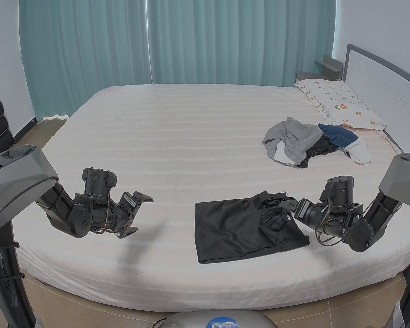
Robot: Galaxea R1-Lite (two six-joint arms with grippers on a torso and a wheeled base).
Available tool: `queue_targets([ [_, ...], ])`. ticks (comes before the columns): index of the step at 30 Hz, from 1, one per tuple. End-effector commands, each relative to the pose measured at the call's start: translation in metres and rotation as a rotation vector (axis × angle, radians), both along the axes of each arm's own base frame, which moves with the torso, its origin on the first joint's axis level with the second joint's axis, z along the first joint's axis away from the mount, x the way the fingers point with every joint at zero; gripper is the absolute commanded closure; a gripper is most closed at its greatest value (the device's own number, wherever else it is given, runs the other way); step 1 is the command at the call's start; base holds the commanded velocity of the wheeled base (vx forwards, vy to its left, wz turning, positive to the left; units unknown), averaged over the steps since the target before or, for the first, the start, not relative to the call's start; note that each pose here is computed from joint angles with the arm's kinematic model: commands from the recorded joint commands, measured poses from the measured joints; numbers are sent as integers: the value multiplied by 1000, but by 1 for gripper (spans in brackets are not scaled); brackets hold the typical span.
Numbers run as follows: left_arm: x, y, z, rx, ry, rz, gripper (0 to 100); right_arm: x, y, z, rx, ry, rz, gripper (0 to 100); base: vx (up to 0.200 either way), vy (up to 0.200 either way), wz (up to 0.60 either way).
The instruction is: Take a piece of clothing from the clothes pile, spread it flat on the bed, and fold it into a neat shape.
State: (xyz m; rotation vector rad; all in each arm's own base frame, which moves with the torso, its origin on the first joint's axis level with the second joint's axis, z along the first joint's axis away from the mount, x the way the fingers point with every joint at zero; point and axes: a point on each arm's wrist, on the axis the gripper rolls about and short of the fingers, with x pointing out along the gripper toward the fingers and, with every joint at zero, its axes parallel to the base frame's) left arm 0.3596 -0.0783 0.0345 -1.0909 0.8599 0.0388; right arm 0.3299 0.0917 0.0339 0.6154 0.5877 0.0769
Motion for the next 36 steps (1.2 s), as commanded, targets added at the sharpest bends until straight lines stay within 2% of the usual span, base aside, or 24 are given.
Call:
queue_targets([
  [1,-1,-1,-2,3,6,-3,0,3,34,2,-77,10,47,0,0,0,0],
  [6,-1,0,-2,4,7,-4,0,4,56,2,-141,36,52,0,0,0,0],
  [7,-1,-1,-2,4,5,-4,0,7,64,-6,-187,53,65,0,0,0,0],
  [14,-1,-1,-2,5,6,-7,0,19,77,-27,-310,56,70,0,0,0,0],
  [28,-1,-2,-3,5,8,-9,0,19,85,-35,-371,71,109,0,0,0,0],
  [29,-1,-2,-3,5,8,-9,0,18,85,-35,-373,72,108,100,0,0,0],
  [36,-1,-2,-2,3,4,-8,0,17,71,-32,-416,88,86,100,0,0,0],
])
